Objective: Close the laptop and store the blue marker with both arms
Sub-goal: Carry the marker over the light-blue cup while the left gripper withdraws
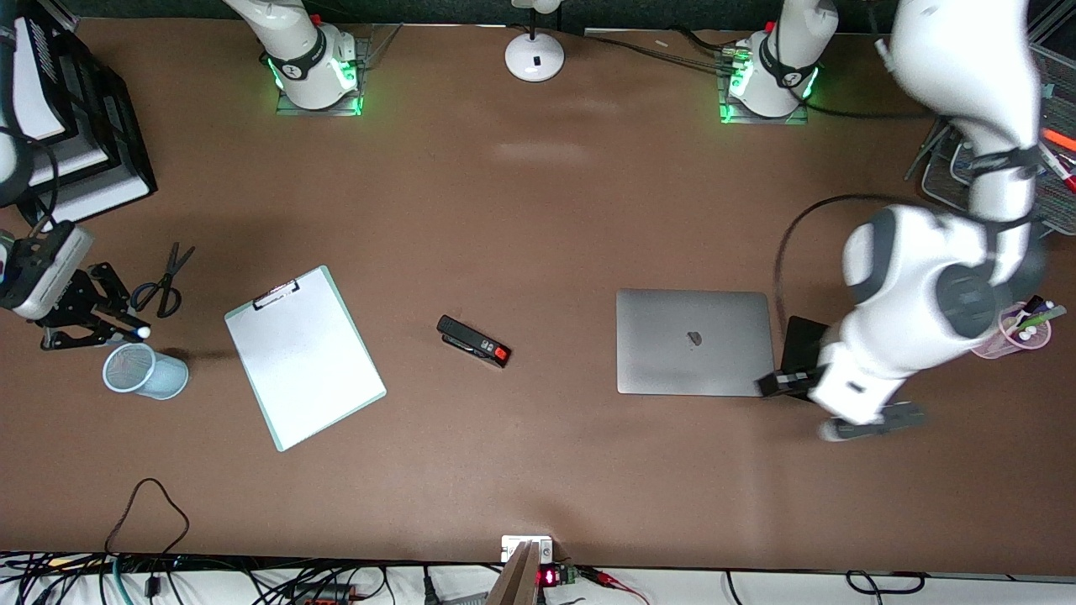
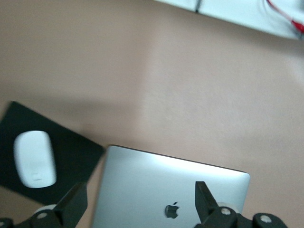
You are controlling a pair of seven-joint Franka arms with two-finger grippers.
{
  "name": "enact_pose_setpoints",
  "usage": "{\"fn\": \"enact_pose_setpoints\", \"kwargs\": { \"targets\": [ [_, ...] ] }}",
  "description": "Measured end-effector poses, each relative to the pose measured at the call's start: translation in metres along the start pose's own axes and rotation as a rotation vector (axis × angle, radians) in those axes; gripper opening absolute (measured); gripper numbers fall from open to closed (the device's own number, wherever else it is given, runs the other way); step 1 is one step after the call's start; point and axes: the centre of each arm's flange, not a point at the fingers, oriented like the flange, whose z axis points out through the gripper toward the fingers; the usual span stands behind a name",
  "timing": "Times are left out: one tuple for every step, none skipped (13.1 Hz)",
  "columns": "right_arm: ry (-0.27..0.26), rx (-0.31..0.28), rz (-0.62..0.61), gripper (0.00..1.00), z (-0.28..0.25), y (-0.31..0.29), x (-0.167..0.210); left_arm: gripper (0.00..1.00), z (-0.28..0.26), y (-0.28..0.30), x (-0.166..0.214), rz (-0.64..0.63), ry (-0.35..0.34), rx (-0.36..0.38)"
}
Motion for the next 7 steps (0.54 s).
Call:
{"fn": "enact_pose_setpoints", "kwargs": {
  "targets": [
    [0.014,0.023,-0.036,0.18,0.002,-0.003,-0.004,1.00,-0.020,-0.015,0.001,-0.017,-0.003,0.003],
    [0.031,0.046,-0.069,0.18,0.003,-0.006,-0.006,1.00,-0.042,-0.025,-0.002,-0.027,-0.012,0.007],
    [0.055,0.071,-0.088,0.18,0.004,-0.006,-0.009,1.00,-0.066,-0.029,-0.008,-0.028,-0.025,0.011],
    [0.083,0.099,-0.099,0.18,0.004,-0.007,-0.013,1.00,-0.089,-0.029,-0.016,-0.024,-0.049,0.020],
    [0.111,0.122,-0.107,0.18,0.005,-0.007,-0.020,1.00,-0.111,-0.029,-0.026,-0.020,-0.088,0.033],
    [0.134,0.137,-0.113,0.18,0.007,-0.006,-0.030,1.00,-0.129,-0.030,-0.034,-0.017,-0.123,0.045],
    [0.154,0.148,-0.114,0.18,0.009,-0.005,-0.041,1.00,-0.145,-0.032,-0.040,-0.016,-0.150,0.055]
  ]
}}
